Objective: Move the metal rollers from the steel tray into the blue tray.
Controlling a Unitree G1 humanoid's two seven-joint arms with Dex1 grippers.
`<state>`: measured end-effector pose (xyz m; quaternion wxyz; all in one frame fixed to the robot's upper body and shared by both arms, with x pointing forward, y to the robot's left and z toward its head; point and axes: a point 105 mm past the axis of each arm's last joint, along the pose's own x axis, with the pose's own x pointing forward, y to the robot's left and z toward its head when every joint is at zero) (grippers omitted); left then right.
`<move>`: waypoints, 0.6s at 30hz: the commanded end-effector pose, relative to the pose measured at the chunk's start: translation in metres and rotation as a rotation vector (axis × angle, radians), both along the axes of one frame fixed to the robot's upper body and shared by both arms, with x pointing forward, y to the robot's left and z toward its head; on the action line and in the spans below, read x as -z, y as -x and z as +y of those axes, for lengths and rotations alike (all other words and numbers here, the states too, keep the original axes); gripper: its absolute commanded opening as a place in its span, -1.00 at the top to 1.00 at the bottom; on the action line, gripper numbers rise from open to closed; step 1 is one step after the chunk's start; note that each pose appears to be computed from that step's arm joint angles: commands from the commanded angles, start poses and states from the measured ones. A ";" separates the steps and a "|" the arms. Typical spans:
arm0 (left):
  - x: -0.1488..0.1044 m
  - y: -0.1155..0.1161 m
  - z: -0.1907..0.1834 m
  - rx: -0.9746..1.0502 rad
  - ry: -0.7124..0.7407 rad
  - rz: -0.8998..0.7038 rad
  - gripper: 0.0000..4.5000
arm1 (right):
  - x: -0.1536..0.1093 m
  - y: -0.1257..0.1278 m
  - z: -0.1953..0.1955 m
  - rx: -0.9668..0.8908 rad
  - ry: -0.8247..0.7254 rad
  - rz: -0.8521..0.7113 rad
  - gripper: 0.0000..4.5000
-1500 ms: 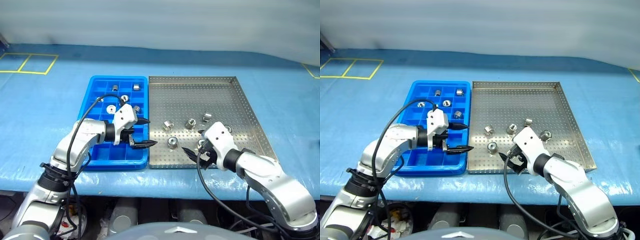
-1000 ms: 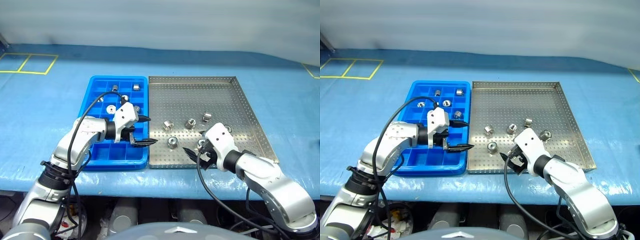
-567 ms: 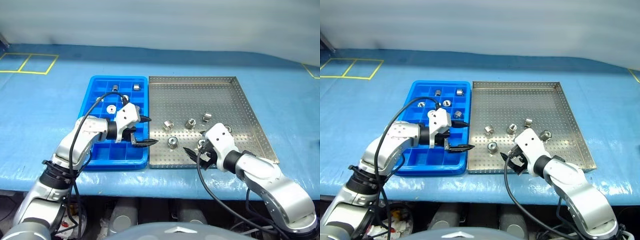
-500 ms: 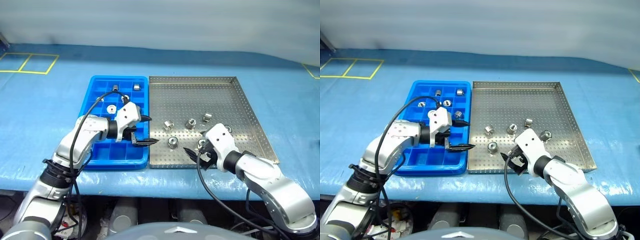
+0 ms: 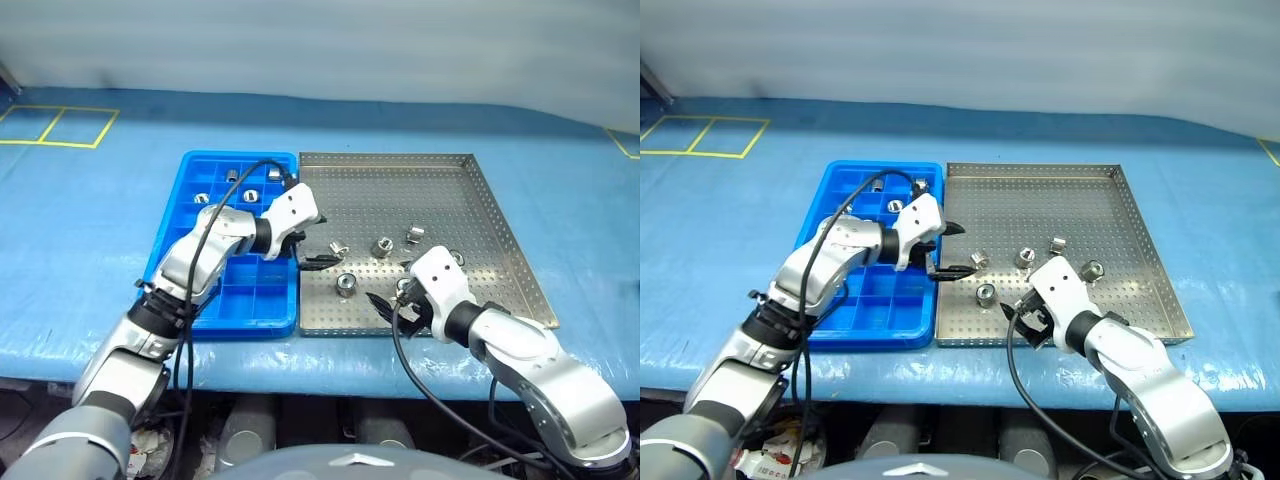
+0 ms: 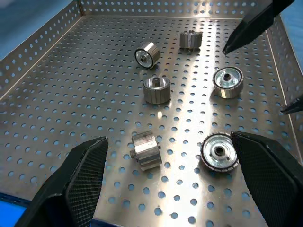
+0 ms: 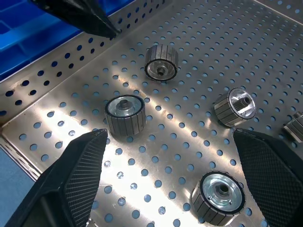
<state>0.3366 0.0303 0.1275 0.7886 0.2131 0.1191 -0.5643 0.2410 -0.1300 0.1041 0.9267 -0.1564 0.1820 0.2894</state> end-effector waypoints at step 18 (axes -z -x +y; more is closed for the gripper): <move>0.039 -0.035 -0.022 -0.068 -0.167 -0.005 0.16 | -0.009 0.002 0.002 0.056 -0.040 -0.068 -1.00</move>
